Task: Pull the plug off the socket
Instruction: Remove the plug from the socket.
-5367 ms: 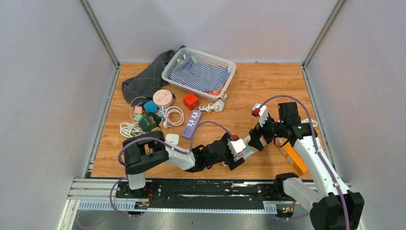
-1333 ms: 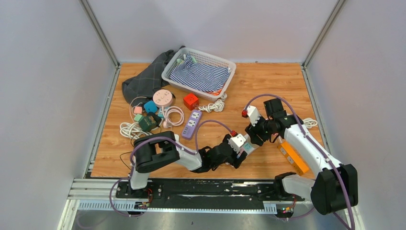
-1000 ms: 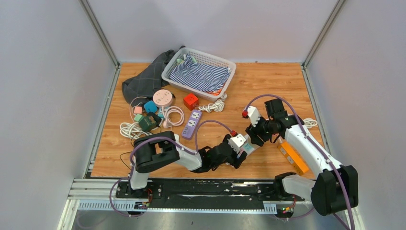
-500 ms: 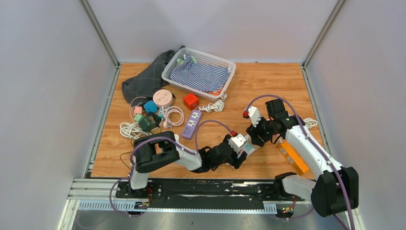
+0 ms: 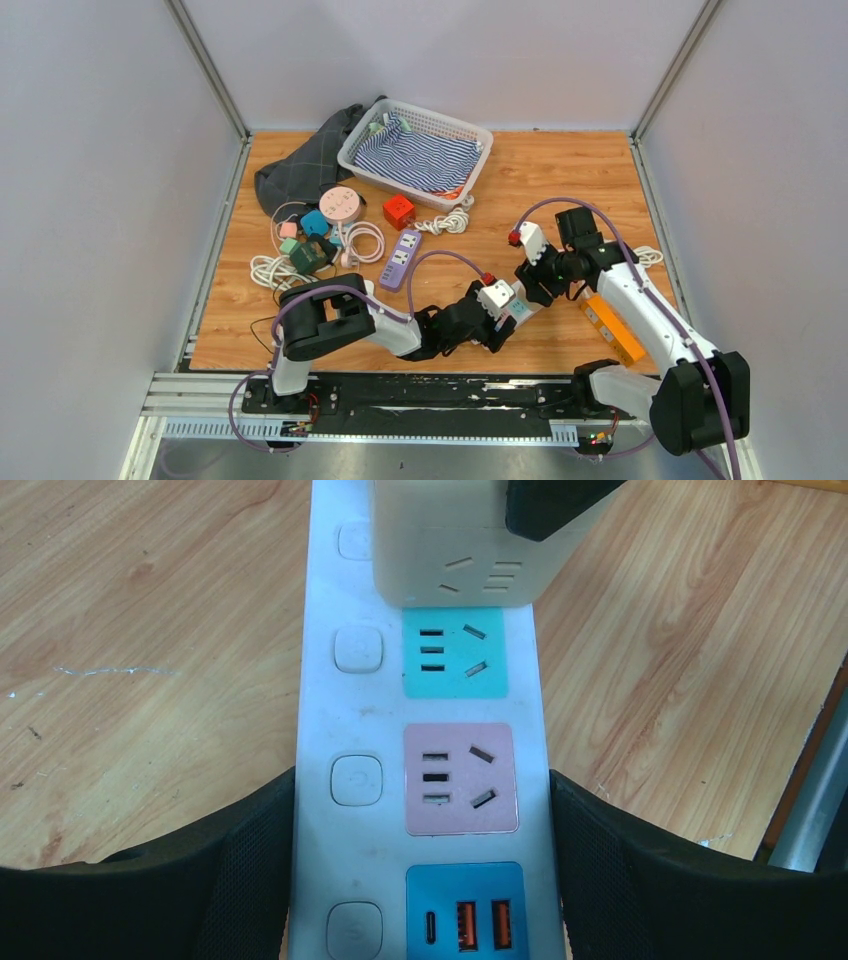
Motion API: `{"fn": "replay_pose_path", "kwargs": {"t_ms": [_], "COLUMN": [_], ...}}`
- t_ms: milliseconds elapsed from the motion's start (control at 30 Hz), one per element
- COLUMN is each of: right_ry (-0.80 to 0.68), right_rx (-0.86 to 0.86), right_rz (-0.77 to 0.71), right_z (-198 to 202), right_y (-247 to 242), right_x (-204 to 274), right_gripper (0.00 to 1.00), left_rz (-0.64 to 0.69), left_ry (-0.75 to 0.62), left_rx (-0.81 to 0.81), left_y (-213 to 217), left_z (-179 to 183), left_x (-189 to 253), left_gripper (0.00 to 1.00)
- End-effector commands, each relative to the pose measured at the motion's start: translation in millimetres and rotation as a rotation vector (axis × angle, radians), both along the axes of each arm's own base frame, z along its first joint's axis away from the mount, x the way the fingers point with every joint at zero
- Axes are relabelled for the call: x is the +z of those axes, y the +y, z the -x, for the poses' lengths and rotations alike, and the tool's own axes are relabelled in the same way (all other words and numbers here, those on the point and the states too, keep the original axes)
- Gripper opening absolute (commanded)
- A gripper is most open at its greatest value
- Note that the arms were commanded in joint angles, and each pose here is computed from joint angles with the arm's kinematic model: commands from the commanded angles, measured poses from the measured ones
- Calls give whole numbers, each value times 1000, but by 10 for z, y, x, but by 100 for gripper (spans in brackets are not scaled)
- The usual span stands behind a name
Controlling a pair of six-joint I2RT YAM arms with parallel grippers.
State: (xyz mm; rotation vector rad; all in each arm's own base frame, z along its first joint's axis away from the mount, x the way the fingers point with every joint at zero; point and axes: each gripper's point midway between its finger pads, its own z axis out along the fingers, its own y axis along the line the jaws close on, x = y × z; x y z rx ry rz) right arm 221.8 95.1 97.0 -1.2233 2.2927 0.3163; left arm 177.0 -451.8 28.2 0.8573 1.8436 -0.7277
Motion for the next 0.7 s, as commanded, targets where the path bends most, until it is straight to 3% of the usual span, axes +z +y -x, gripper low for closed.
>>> {"fn": "replay_pose_path", "kwargs": {"t_ms": [0,133,300,367,433,533,667], "right_ry": [76,122,-15,-37,-29,54,81], "right_rx": [186,275,22,-5,39,250,295], "right_rz": [-159,-203,-5,-4,-39,-212,-227], "right_z": [373,538,48,-1,73,438,539], "right_y": [291,410,10,-29,37,376,413], "right_x": [62,54,44,93,94,147,149], "right_gripper": [0,0,0,0,0,0,0], "left_rz": [-74,-74,-75,-75,-74,-74,-74], "left_ry": [45,45,45,46,46,45,46], "left_rx": [-18,-18,-23,-25,-25,-23,-23], "left_y": [119,119,114,112,110,112,112], "left_z": [69,69,74,77,77,75,75], "left_x": [-273,-273,-276,-276,-273,-275,-275], "left_gripper": [0,0,0,0,0,0,0]}}
